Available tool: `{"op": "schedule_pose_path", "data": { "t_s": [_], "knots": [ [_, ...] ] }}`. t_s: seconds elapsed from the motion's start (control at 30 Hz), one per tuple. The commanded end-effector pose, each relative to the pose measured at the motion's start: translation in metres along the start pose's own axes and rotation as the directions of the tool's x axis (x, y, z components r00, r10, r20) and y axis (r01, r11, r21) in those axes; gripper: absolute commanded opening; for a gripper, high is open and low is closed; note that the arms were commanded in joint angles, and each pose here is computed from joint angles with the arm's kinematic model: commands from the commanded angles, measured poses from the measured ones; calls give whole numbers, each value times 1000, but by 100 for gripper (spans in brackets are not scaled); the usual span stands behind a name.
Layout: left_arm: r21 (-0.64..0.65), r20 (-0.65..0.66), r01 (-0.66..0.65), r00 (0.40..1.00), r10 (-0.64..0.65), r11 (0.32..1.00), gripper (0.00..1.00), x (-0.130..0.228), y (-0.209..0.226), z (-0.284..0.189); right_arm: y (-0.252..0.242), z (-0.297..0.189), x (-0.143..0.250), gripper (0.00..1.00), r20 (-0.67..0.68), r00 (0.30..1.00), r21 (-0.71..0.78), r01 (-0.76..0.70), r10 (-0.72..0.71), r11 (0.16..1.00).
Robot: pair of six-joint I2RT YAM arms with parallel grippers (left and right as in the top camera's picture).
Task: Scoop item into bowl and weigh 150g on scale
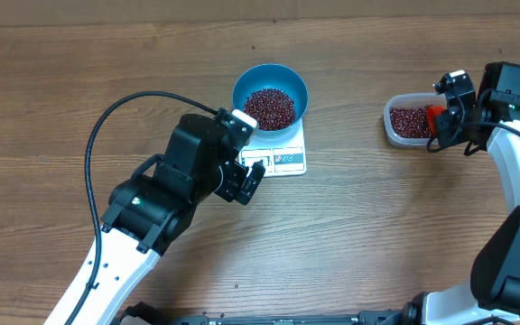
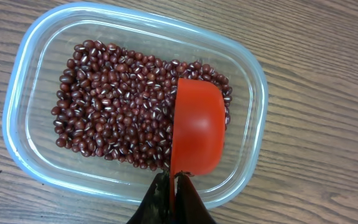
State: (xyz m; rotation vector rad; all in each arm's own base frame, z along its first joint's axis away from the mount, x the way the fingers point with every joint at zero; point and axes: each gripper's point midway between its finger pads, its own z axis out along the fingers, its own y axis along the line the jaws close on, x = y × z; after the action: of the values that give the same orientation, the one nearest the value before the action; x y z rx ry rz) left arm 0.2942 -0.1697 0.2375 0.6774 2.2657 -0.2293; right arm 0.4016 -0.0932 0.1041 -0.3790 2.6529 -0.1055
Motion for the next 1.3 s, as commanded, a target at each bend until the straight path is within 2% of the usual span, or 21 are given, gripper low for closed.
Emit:
{"op": "schedule_pose_path", "data": {
  "t_s": [0.0, 0.37, 0.67, 0.83, 1.1, 1.27],
  "knots": [
    [-15, 24, 17, 1000, -16, 1000, 99, -8, 4, -6, 3, 2, 1, 4, -1, 1000, -17, 2, -2, 1000],
    [-15, 24, 17, 1000, -16, 1000, 99, -8, 4, -6, 11, 25, 17, 4, -73, 997, -67, -15, 10, 998],
    [-15, 24, 17, 1000, -16, 1000, 100, -8, 4, -6, 39, 22, 2, 4, 14, 1000, -233, -22, 26, 972],
    [-15, 23, 17, 1000, -16, 1000, 100, -8, 4, -6, 47, 20, 1, 4, 20, 999, -274, -28, 35, 961],
    [-15, 24, 17, 1000, -16, 1000, 99, -8, 4, -6, 47, 20, 0, 4, -21, 978, -278, -206, 208, 938],
    [-15, 24, 17, 1000, -16, 1000, 100, -8, 4, -6, 58, 16, -10, 4, 4, 968, -354, -232, 250, 906]
  ]
}}
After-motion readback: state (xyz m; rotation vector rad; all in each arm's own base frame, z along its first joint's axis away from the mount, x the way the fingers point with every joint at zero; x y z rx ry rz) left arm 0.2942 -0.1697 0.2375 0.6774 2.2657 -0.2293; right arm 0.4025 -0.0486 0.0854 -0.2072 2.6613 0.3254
